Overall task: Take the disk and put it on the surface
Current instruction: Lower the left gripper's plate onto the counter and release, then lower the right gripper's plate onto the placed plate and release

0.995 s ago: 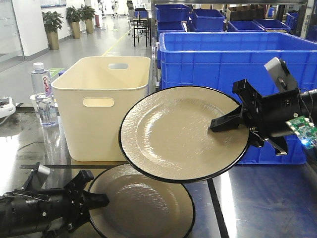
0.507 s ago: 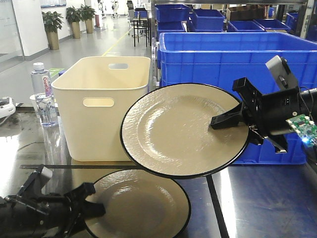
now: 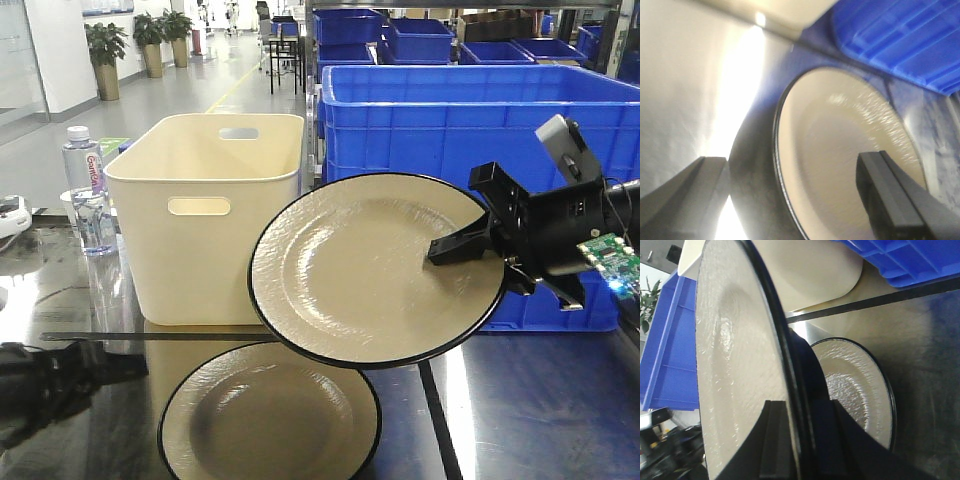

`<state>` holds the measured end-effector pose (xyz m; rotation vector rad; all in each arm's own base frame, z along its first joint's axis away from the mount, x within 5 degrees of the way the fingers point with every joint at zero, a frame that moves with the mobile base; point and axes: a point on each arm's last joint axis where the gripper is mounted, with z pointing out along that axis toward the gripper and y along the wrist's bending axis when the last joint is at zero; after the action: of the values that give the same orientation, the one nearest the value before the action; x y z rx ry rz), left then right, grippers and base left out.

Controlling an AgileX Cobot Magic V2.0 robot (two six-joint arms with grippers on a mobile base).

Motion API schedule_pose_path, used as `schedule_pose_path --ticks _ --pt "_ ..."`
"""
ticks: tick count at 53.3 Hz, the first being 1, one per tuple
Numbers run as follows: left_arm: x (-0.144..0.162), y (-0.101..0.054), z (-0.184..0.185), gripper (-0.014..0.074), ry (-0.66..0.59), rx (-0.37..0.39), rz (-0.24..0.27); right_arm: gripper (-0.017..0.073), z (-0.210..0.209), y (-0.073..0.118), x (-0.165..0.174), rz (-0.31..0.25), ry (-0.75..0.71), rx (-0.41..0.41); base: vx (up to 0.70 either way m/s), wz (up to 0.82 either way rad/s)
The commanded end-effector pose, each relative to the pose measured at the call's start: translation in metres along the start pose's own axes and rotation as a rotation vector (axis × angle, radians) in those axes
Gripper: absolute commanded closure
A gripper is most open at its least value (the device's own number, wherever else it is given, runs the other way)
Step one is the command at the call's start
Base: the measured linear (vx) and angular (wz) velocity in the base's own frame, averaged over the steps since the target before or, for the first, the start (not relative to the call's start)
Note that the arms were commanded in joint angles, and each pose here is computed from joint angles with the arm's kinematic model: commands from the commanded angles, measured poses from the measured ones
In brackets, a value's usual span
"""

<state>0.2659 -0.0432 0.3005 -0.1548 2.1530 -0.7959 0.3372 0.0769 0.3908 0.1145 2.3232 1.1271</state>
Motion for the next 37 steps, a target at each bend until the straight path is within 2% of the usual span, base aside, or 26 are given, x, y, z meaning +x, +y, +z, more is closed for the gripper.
schedule_pose_path --ticks 1,7,15,17,18,20,23,29,37 --pt "-0.014 -0.018 -0.024 -0.0008 -0.108 0.035 0.036 0.0567 0.0 0.028 -0.005 -0.008 -0.089 -0.096 0.0 0.0" --pt "-0.016 -0.024 -0.035 0.0027 -0.16 0.034 0.055 0.0567 0.034 0.026 0.001 -0.023 -0.044 -0.078 0.0 0.0" --pt "-0.017 -0.026 -0.038 0.0068 -0.175 0.032 0.058 0.0566 0.074 0.015 0.008 0.0 0.023 -0.059 0.0 0.0" --pt "-0.017 -0.026 -0.038 0.0077 -0.175 0.032 0.058 0.0565 0.082 0.012 0.01 0.006 0.044 -0.053 0.0 0.0" --pt "-0.017 -0.026 -0.038 0.0106 -0.175 0.032 0.058 0.0548 0.108 0.001 0.018 0.015 0.103 -0.035 0.0 0.0" --pt "-0.017 -0.026 -0.038 0.0113 -0.175 0.032 0.058 0.0538 0.114 -0.001 0.02 0.008 0.117 -0.033 0.0 0.0" --pt "-0.017 -0.026 -0.038 0.0123 -0.175 0.032 0.058 0.0513 0.121 -0.005 0.022 -0.02 0.135 -0.029 0.0 0.0" --pt "-0.017 -0.026 -0.038 0.0138 -0.174 0.033 0.058 0.0445 0.127 -0.007 0.025 -0.127 0.157 -0.034 0.0 0.0" --pt "-0.017 -0.026 -0.038 0.0149 -0.172 0.034 0.059 0.0286 0.125 -0.007 0.024 -0.221 0.151 -0.038 0.0 0.0"
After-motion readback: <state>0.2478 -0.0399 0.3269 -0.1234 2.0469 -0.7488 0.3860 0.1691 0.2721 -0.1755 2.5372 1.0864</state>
